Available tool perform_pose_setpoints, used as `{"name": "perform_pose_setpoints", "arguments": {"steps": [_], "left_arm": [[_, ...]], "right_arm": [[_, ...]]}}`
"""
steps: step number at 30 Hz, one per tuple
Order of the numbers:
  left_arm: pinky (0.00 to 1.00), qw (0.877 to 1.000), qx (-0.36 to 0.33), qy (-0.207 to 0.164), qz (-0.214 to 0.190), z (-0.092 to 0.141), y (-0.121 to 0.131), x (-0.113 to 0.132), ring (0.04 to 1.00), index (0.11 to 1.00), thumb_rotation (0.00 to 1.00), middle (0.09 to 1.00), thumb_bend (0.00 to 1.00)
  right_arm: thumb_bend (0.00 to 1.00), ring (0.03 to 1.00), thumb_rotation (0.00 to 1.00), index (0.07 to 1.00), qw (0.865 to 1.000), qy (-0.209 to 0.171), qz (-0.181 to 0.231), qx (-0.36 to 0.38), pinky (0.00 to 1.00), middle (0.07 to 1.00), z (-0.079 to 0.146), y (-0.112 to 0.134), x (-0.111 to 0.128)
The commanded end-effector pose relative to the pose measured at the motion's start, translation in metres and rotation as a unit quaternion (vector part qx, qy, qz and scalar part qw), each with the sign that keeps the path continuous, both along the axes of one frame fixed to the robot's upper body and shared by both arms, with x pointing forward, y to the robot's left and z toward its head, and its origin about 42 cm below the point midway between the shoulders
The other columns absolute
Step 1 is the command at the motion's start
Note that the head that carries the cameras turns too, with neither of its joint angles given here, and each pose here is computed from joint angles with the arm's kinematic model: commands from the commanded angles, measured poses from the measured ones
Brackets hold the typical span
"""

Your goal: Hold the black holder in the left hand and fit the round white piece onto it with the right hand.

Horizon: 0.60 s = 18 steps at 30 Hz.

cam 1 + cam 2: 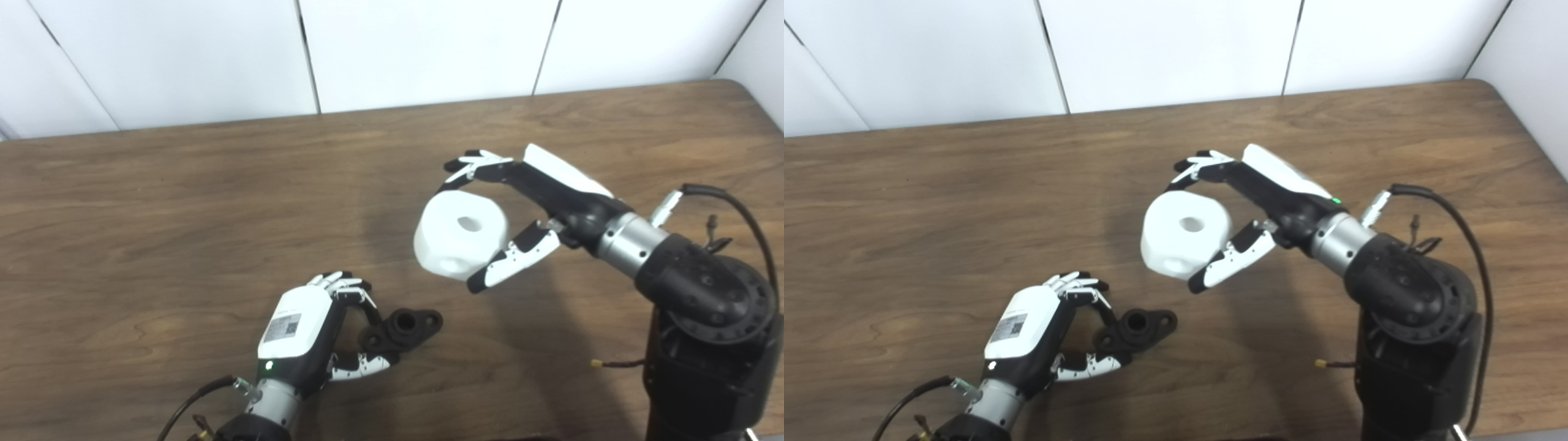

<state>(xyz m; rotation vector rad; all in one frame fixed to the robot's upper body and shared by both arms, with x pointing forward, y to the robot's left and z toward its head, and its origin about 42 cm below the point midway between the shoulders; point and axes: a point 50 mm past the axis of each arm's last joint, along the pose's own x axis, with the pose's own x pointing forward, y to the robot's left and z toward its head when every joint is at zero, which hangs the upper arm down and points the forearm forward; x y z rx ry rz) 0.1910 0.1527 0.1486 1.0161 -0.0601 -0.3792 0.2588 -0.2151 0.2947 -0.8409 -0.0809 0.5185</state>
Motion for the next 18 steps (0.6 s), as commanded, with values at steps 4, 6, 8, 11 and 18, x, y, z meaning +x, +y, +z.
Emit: {"name": "perform_pose_setpoints", "arguments": {"steps": [4,6,8,11,18], "left_arm": [[0.9,0.999,0.004,0.038,-0.015,-0.006,-0.006,-0.003,0.892,0.489,0.04,0.793,0.52],[0.89,0.999,0.004,0.036,-0.015,-0.006,-0.007,-0.003,0.888,0.489,0.04,0.789,0.52],[0.89,0.999,0.003,0.036,-0.015,-0.005,-0.007,-0.003,0.886,0.489,0.04,0.788,0.52],[0.9,0.999,0.002,0.037,-0.015,-0.004,-0.008,-0.003,0.889,0.489,0.04,0.79,0.52],[0.89,0.999,0.002,0.034,-0.015,-0.003,-0.009,-0.002,0.887,0.489,0.04,0.788,0.52]], "right_arm": [[0.51,1.0,0.15,0.485,0.999,0.012,0.047,-0.022,0.94,0.903,0.003,0.01,-0.008],[0.51,1.0,0.15,0.485,0.998,0.011,0.05,-0.023,0.93,0.902,0.001,0.012,-0.01],[0.51,0.998,0.15,0.485,0.998,0.012,0.053,-0.022,0.92,0.902,-0.001,0.013,-0.011],[0.51,0.997,0.15,0.486,0.998,0.015,0.057,-0.022,0.93,0.905,-0.005,0.015,-0.014],[0.51,1.0,0.15,0.488,0.997,0.017,0.072,-0.037,0.96,0.905,-0.011,0.018,-0.017]]}}
